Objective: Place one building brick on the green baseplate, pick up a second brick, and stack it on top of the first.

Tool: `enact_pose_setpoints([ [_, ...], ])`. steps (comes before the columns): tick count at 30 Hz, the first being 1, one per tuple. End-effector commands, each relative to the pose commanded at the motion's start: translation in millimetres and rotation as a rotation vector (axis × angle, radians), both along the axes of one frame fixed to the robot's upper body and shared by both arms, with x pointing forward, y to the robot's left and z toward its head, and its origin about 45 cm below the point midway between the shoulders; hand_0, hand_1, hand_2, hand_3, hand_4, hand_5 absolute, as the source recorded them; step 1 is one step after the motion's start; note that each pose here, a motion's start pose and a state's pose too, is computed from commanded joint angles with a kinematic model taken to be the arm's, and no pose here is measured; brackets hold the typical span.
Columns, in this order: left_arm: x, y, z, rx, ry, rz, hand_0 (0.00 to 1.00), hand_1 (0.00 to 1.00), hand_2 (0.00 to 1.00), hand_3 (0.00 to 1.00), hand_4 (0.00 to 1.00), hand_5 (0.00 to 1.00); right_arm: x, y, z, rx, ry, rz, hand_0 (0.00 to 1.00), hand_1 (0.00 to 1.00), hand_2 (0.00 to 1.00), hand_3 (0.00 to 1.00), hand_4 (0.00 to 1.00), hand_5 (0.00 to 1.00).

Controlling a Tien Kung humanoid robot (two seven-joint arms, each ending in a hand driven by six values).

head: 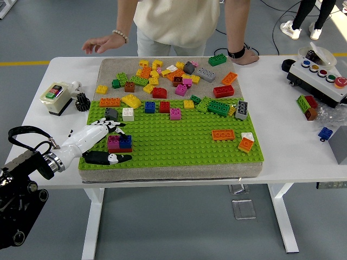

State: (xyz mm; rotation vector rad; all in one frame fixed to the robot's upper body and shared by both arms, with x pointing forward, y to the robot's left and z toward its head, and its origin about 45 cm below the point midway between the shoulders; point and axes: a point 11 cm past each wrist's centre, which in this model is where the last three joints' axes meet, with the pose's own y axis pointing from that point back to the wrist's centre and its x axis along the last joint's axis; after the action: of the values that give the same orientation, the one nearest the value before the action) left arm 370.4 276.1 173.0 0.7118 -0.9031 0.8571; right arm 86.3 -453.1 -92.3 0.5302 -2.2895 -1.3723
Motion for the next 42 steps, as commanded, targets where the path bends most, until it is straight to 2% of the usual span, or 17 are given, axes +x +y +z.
enact_pose_setpoints([
  [5, 1.7, 2.0, 8.6, -0.006, -0.023, 0.002, 0.998, 0.923, 0.896, 0.631, 0.998, 0.753, 0.0, -0.4, 0.2, 0.0, 0.0, -0.004, 0.739, 0.659, 0.711, 0.601, 0.922, 0.51],
  [13, 5.6, 10.7, 30.9, -0.021, -0.086, 0.025, 0.998, 0.919, 0.895, 0.631, 0.998, 0.753, -0.5, 0.5, -0.3, 0.001, 0.0, -0.006, 0.74, 0.659, 0.711, 0.601, 0.922, 0.51],
  [14, 6.1, 12.1, 32.9, -0.022, -0.094, 0.03, 0.998, 0.876, 0.858, 0.708, 0.998, 0.746, -0.4, 0.6, -0.3, 0.001, 0.0, -0.006, 0.741, 0.659, 0.711, 0.601, 0.921, 0.511],
  [19, 9.3, 23.6, 49.2, -0.029, -0.161, 0.064, 0.998, 0.876, 0.858, 0.708, 0.998, 0.746, -0.3, 1.8, -0.8, 0.007, -0.002, -0.008, 0.741, 0.659, 0.711, 0.601, 0.921, 0.511],
  [20, 10.0, 25.6, 52.7, -0.03, -0.173, 0.069, 0.998, 0.836, 0.839, 0.806, 0.998, 0.747, -0.3, 2.2, -1.0, 0.008, -0.003, -0.008, 0.739, 0.659, 0.711, 0.601, 0.921, 0.511],
  [25, 12.5, 36.4, 74.6, -0.098, -0.219, 0.095, 0.998, 0.836, 0.839, 0.806, 0.998, 0.747, 0.4, 5.8, -2.4, 0.022, -0.006, -0.004, 0.739, 0.659, 0.711, 0.601, 0.921, 0.511],
  [26, 12.6, 37.5, 77.0, -0.116, -0.223, 0.098, 0.998, 0.822, 0.826, 0.836, 0.998, 0.75, 0.5, 6.1, -2.5, 0.023, -0.007, -0.004, 0.74, 0.659, 0.711, 0.601, 0.922, 0.511],
  [31, 14.4, 48.2, 97.3, -0.251, -0.23, 0.107, 0.998, 0.822, 0.826, 0.836, 0.998, 0.75, 4.0, 7.8, -2.4, 0.026, -0.006, 0.008, 0.74, 0.659, 0.711, 0.601, 0.922, 0.511],
  [32, 15.0, 50.4, 101.5, -0.276, -0.226, 0.105, 0.998, 0.832, 0.825, 0.871, 0.998, 0.758, 4.6, 8.0, -2.4, 0.026, -0.005, 0.011, 0.74, 0.659, 0.711, 0.601, 0.922, 0.51],
  [37, 17.0, 52.5, 119.5, -0.4, -0.211, 0.086, 0.998, 0.832, 0.825, 0.871, 0.998, 0.758, 4.8, 9.0, -2.7, 0.031, 0.001, 0.021, 0.74, 0.659, 0.711, 0.601, 0.922, 0.51],
  [42, 18.3, 49.5, 128.7, -0.429, -0.218, 0.069, 0.998, 0.842, 0.823, 0.878, 0.998, 0.748, 5.3, 10.4, -3.1, 0.032, 0.004, 0.028, 0.74, 0.659, 0.711, 0.6, 0.921, 0.51],
])
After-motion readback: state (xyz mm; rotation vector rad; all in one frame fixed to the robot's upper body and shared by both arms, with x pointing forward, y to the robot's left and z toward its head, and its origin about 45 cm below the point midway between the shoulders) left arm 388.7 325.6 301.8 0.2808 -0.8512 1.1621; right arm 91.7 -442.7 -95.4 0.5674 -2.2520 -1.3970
